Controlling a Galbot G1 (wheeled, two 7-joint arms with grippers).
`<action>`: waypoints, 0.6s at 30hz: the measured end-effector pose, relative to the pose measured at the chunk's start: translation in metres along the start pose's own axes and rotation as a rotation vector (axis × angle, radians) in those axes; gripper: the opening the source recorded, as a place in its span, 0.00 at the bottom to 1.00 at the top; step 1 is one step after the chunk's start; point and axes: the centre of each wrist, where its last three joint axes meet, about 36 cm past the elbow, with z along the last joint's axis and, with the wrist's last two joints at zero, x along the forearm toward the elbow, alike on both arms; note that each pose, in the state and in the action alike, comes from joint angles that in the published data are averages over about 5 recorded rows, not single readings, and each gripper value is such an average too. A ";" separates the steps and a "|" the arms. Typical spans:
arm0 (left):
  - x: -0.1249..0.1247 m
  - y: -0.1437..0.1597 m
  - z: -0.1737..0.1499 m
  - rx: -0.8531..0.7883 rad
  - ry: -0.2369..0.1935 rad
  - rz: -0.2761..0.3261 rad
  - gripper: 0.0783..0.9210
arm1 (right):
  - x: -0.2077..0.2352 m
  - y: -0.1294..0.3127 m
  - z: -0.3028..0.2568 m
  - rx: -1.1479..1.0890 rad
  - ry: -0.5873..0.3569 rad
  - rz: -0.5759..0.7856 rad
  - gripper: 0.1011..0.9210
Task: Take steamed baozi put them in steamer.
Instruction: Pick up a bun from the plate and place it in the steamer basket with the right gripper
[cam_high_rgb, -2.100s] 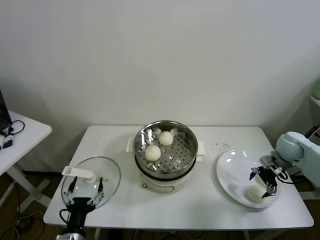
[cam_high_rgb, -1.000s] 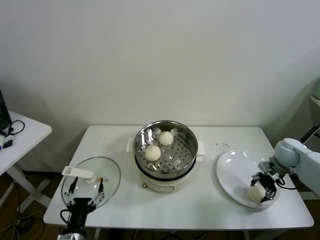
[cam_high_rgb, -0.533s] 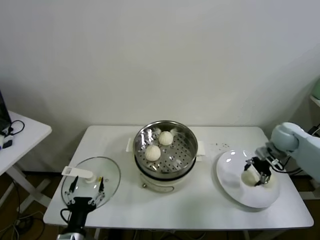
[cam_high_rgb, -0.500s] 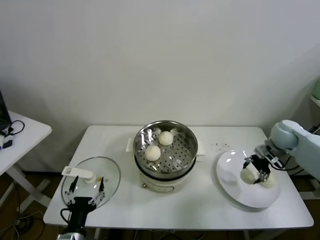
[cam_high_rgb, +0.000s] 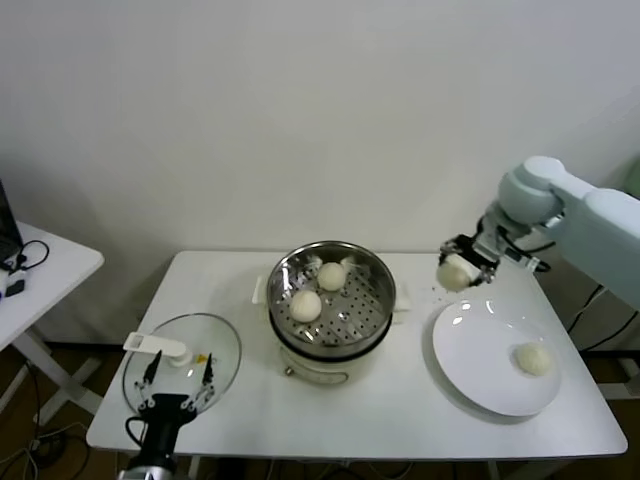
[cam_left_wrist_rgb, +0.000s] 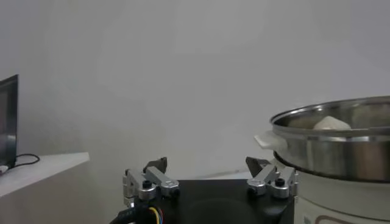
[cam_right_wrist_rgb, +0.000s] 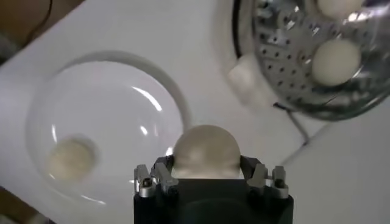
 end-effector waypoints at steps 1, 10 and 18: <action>0.000 0.000 0.000 -0.001 0.001 0.000 0.88 | 0.003 -0.009 -0.008 0.035 0.004 0.007 0.75; 0.003 0.002 0.000 -0.008 0.015 -0.006 0.88 | 0.007 -0.069 -0.085 0.324 0.007 0.038 0.75; 0.005 0.002 0.000 -0.012 0.026 -0.006 0.88 | -0.008 -0.098 -0.133 0.480 -0.017 0.038 0.75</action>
